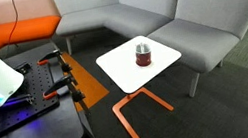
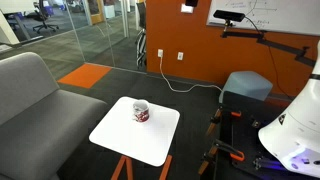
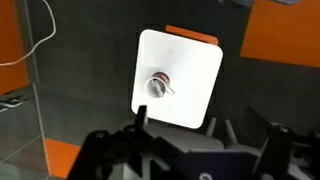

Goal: Move the mug to the left

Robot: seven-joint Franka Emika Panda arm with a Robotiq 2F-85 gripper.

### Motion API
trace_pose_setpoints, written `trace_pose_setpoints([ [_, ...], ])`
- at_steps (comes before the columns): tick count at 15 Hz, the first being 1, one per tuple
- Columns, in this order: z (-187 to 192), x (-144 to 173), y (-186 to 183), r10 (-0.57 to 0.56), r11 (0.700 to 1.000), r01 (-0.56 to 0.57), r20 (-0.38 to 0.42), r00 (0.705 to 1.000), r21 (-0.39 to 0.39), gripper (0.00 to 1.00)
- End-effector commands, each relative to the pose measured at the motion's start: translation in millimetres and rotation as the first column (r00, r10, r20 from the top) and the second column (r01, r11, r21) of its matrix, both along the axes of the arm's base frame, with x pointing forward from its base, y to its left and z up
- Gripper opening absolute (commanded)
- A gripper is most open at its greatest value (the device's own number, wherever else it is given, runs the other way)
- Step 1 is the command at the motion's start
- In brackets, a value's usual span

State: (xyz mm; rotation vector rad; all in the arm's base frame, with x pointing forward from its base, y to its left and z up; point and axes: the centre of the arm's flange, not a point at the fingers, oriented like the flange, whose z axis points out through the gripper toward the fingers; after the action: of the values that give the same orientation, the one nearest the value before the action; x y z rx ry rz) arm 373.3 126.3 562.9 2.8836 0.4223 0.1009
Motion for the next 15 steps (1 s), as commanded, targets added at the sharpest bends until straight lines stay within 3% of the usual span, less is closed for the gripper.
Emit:
trace_pose_setpoints([
  [1, 0, 0, 0, 0.000, 1.000, 0.000, 0.001, 1.000, 0.000, 1.00],
  [7, -16, 10, -10, -0.014, 1.000, 0.014, 0.012, 1.000, 0.028, 1.00],
  [10, -69, 45, -43, -0.053, 0.996, 0.046, 0.087, 0.995, 0.080, 1.00],
  [15, -192, 103, -111, -0.206, 0.966, 0.202, 0.011, 0.978, 0.160, 1.00],
])
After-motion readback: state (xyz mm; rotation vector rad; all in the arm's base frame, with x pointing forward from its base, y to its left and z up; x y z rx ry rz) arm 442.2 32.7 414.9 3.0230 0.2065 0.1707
